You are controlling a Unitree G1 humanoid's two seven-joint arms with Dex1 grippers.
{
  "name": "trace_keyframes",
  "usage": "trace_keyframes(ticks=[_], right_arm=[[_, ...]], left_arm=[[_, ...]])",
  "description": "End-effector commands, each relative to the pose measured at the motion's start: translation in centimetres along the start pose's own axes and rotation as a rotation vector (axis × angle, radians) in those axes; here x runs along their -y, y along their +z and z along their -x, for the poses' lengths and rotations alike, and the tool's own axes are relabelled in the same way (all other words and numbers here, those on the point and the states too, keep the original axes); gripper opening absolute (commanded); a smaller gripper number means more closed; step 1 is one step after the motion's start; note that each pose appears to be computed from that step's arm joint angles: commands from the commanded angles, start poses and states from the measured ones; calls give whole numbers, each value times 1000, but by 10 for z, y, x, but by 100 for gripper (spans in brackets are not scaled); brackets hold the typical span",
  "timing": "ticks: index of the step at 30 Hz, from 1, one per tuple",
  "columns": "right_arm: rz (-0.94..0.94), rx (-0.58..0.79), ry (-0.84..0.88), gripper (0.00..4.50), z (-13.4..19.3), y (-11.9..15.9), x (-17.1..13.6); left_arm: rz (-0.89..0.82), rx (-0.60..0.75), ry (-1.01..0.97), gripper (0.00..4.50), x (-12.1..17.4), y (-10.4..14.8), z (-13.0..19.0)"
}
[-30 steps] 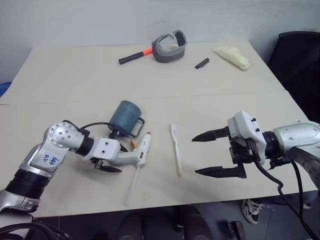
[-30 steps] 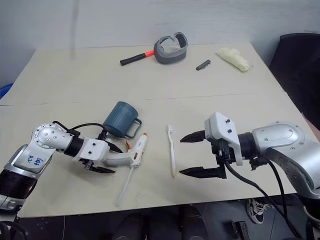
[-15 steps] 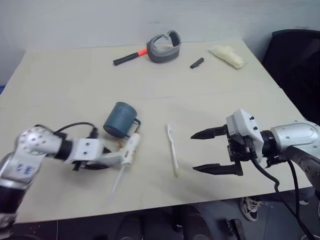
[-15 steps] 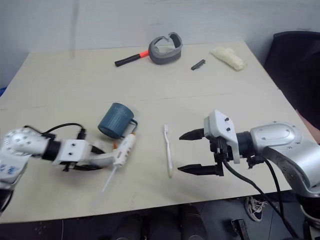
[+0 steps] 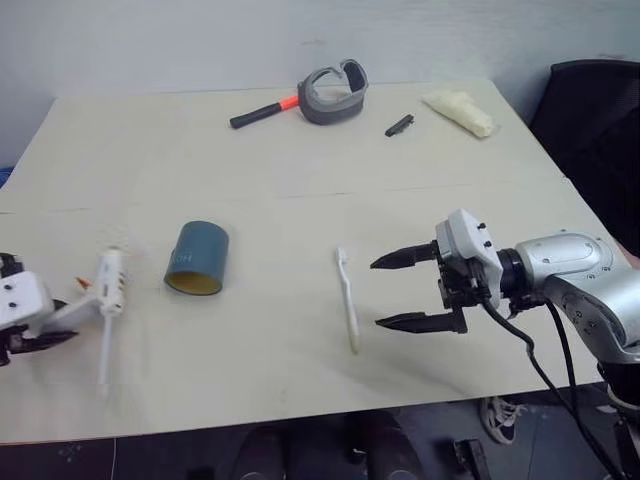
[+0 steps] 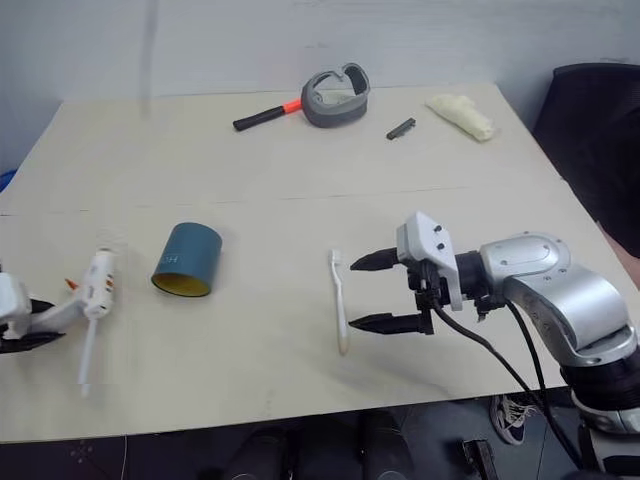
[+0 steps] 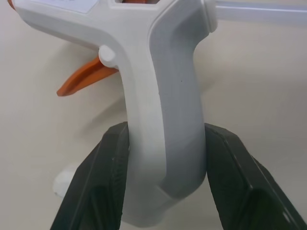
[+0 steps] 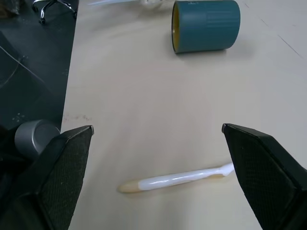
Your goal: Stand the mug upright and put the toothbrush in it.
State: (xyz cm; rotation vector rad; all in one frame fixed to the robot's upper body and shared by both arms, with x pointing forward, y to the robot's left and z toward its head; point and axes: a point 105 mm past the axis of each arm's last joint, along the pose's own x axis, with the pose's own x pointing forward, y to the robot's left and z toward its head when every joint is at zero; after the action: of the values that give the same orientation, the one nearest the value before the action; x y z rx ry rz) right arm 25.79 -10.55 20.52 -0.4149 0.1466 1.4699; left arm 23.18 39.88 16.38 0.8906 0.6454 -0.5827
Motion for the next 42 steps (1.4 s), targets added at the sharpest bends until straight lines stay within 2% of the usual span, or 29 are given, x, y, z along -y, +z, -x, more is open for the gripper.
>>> trace_keyframes(ticks=[1,4,7,13,14,15,20,21,24,29,31,34,37,42], right_arm=[[41,21,17,450,-2,7,-1],[42,23,18,450,-3,6,-1],[45,22,18,450,-2,6,-2],[48,20,3,450,0,8,0],[47,20,1,450,1,8,1],[46,20,-1,450,1,8,0],[34,17,-14,450,2,6,-2],[31,17,-17,450,2,6,-3],[20,17,-24,450,4,5,-3],[13,17,-25,450,6,4,-3],[8,21,-25,450,7,5,-2],[5,21,-20,450,9,7,-1],[10,19,-15,450,11,10,1],[5,41,-49,450,11,15,3]], left_arm=[[34,-23,152,222,-25,-11,13],[48,-118,225,222,-34,-35,11],[80,-158,270,222,-41,-50,7],[141,-170,297,222,-48,-58,-4],[151,-169,296,270,-48,-58,-5],[157,-170,292,285,-48,-59,-5],[120,-169,289,441,-50,-57,4],[100,-161,304,446,-53,-55,10],[-9,-108,287,446,-57,-38,27],[-204,67,149,446,-49,14,46],[-276,144,96,446,-47,43,47],[-429,213,-29,446,-29,75,29],[-638,193,-135,446,-15,86,5],[-887,153,-252,446,-11,95,-27]])
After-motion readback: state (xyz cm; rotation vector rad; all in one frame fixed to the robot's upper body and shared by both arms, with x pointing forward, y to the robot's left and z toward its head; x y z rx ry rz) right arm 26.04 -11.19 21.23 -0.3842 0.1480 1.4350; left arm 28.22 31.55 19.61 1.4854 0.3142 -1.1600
